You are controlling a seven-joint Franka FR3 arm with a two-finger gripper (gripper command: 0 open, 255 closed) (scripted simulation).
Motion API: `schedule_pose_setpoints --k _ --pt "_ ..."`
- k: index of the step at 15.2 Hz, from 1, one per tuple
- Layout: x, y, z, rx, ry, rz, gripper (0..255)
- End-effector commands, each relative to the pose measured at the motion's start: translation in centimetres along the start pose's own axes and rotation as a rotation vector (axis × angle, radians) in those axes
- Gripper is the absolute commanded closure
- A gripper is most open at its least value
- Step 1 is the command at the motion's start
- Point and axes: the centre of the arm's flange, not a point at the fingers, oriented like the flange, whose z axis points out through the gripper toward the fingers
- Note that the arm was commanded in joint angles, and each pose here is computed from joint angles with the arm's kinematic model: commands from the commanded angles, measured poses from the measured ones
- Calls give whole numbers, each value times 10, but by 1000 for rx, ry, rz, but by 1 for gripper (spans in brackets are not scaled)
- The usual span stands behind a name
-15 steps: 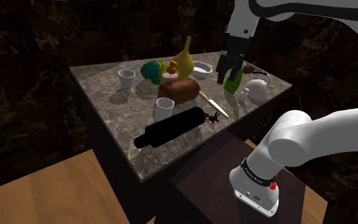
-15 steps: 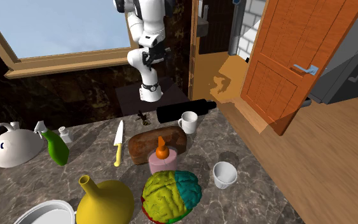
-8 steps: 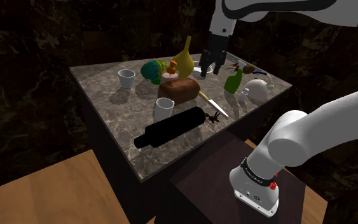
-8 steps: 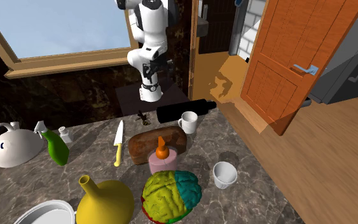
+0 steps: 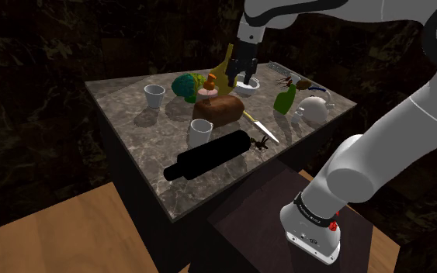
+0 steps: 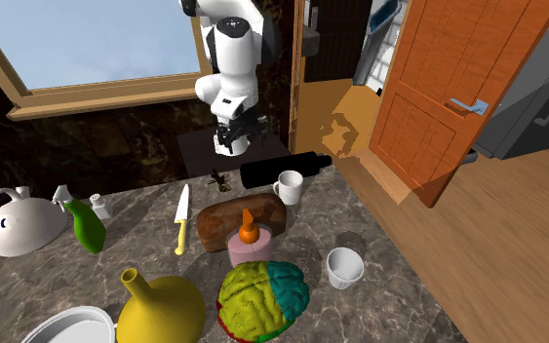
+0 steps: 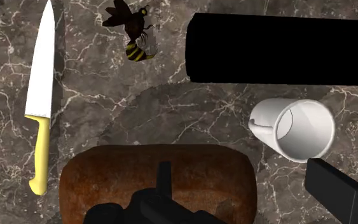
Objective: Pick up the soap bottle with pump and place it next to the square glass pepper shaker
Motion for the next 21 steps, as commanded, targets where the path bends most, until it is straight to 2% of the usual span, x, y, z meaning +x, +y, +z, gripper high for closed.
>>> schedule_pose_setpoints --k 1,15,21 --pt "24 4 1 -4 11 4 0" --pt "192 46 12 -32 84 33 0" --pt "201 49 38 -33 87 34 0"
